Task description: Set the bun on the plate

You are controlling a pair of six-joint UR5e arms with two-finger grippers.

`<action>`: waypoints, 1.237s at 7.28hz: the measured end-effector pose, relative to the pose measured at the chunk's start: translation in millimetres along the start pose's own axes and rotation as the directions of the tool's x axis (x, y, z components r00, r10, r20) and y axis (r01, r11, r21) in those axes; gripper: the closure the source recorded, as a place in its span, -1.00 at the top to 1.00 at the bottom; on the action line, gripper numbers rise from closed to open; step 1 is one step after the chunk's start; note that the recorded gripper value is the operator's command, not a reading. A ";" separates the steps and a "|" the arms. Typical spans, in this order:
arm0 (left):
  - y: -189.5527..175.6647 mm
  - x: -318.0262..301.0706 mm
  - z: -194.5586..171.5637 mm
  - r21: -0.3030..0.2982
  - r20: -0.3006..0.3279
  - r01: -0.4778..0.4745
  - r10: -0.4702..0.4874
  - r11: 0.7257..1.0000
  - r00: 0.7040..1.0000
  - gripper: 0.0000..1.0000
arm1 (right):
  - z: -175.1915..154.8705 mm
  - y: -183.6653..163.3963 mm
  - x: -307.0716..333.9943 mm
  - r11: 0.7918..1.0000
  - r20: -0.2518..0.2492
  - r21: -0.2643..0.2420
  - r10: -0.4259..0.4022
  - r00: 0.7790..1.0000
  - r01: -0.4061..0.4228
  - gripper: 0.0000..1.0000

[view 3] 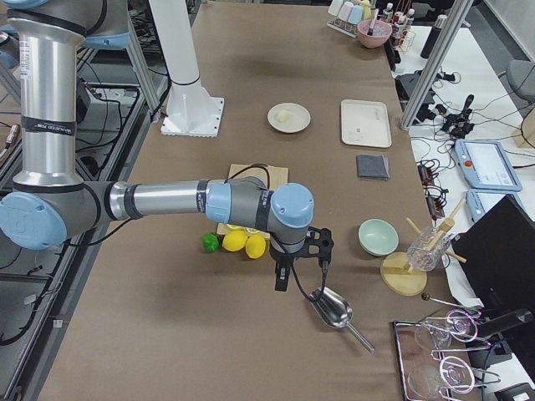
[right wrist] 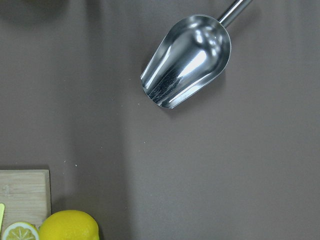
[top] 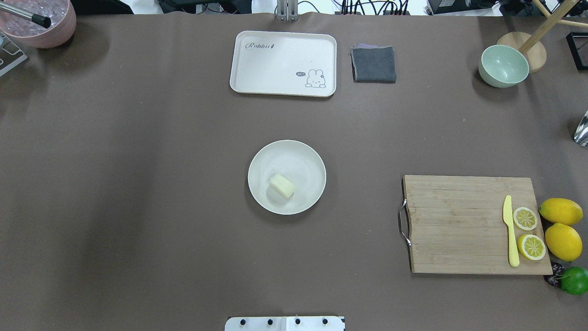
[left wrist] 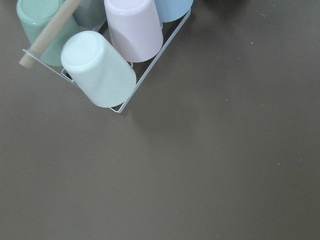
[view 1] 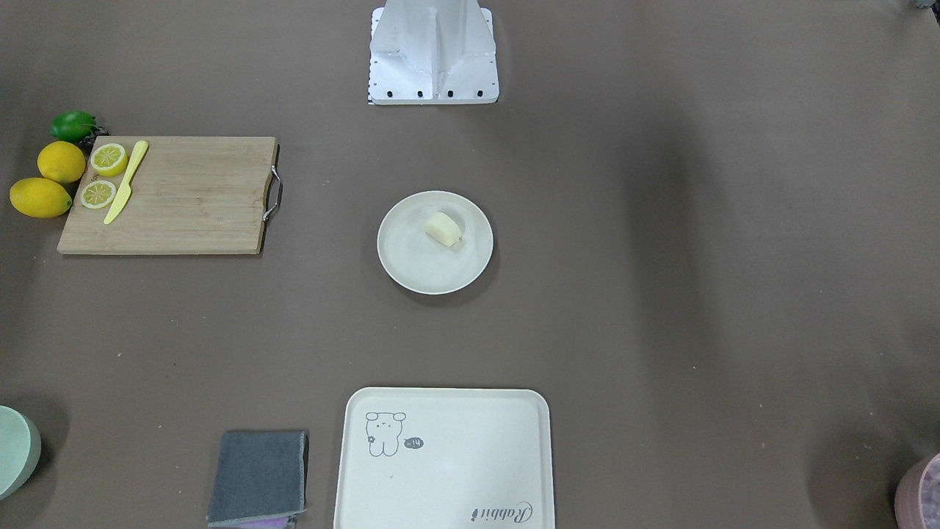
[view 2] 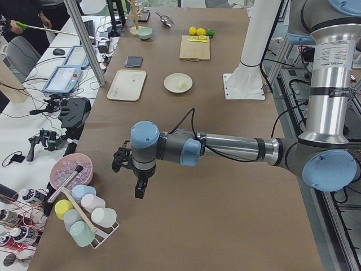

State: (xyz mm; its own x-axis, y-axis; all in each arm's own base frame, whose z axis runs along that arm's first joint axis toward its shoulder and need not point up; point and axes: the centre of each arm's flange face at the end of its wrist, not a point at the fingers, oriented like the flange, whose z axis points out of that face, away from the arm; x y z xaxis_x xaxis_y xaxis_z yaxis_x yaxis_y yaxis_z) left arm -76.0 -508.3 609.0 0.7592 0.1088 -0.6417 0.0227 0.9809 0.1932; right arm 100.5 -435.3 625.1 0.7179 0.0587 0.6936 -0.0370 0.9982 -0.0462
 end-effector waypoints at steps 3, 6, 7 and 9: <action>-1.0 2.0 -0.8 0.004 -0.001 -0.004 0.004 1.000 1.000 0.95 | 14.9 -6.8 15.0 1.000 -0.002 0.017 -0.010 1.000 0.010 0.99; -1.1 1.1 -0.2 0.003 0.001 -0.003 0.003 1.000 1.000 0.95 | 10.9 -15.3 11.2 0.999 0.002 0.036 0.000 1.000 0.000 0.99; -1.2 0.5 0.2 0.002 0.002 -0.001 0.001 1.000 1.000 0.95 | 7.6 -18.3 7.7 0.999 0.005 0.043 0.005 1.000 -0.005 0.99; -0.8 -0.4 0.5 0.001 0.004 0.001 -0.001 1.000 1.000 0.95 | 2.6 -24.4 1.8 0.999 0.008 0.053 0.001 1.000 -0.001 0.99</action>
State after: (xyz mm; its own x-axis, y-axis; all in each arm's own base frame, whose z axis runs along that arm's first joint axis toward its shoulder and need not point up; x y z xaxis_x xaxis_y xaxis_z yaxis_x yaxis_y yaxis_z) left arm -75.9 -509.2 609.4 0.7616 0.1075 -0.6391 0.0239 0.9808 0.1935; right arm 100.9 -459.6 629.4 0.7126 0.0598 0.6990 -0.0749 0.9972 -0.0090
